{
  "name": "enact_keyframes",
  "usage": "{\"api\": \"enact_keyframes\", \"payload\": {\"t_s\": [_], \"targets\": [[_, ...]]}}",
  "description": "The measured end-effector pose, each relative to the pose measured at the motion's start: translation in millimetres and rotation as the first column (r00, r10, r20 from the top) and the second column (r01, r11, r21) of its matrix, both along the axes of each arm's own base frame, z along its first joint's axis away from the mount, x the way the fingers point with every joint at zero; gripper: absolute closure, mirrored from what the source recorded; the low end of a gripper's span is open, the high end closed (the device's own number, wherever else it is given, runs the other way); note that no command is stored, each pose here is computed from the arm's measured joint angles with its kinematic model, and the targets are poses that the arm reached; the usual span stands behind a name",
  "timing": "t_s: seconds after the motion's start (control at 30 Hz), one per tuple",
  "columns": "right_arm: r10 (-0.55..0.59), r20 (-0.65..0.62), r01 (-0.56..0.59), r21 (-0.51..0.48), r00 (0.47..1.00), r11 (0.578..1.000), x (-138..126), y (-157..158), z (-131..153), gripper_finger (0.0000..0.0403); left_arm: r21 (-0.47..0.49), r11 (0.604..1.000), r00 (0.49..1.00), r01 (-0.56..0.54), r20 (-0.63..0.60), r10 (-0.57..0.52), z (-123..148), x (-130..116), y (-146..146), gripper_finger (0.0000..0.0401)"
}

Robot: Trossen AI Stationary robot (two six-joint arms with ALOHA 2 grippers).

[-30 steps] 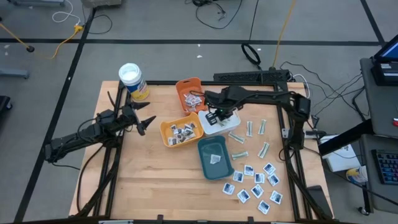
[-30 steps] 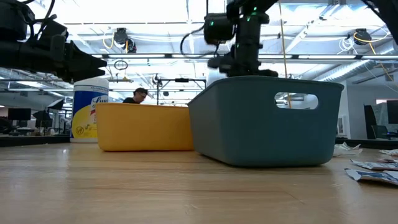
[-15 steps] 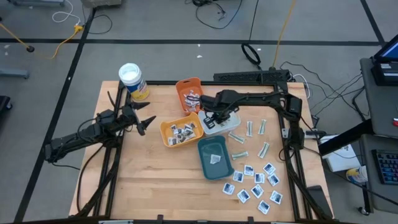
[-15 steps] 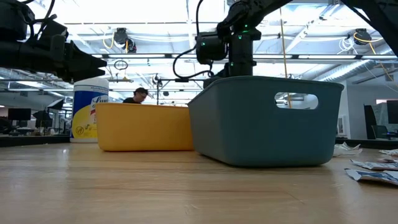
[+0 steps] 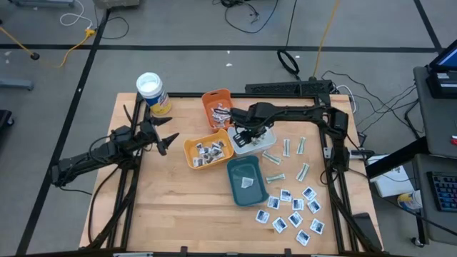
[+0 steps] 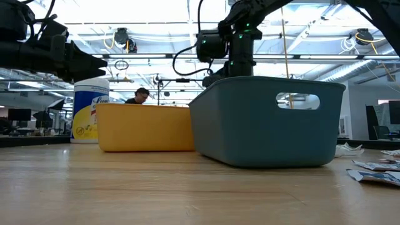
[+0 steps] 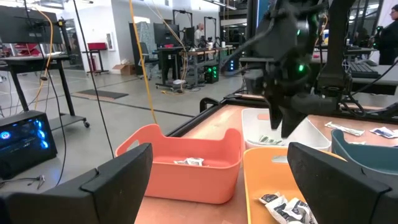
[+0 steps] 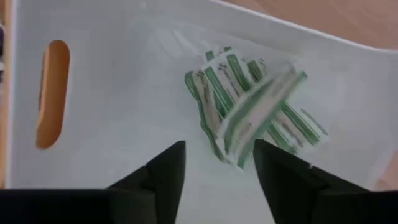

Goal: Pick & Place First Aid Supplies
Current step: Put the green bandage into the white bin

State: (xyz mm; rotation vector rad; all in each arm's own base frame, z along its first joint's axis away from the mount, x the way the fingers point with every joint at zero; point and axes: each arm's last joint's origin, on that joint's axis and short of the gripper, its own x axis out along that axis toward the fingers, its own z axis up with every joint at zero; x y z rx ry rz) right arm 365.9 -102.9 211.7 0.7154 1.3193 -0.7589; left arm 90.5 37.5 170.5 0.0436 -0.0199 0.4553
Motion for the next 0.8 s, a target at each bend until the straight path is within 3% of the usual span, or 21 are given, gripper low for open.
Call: {"api": "enact_keyframes", "payload": {"t_s": [0.3, 0.5, 0.8], "targets": [[-0.135, 0.06, 0.135, 0.0, 0.989, 0.991, -30, -6, 26, 0.0202, 0.0, 1.0, 1.0, 0.0, 0.0, 0.0, 0, 0, 0, 0.0022], [-0.259, 0.068, 0.259, 0.011, 0.963, 0.966, -72, 5, 27, 0.0209, 0.0, 1.0, 1.0, 0.0, 0.0, 0.0, 0, 0, 0, 0.0022], [-0.455, 0.027, 0.454, 0.035, 0.89, 0.89, -146, 22, 9, 0.0211, 0.0, 1.0, 1.0, 0.0, 0.0, 0.0, 0, 0, 0, 0.0022]]}}
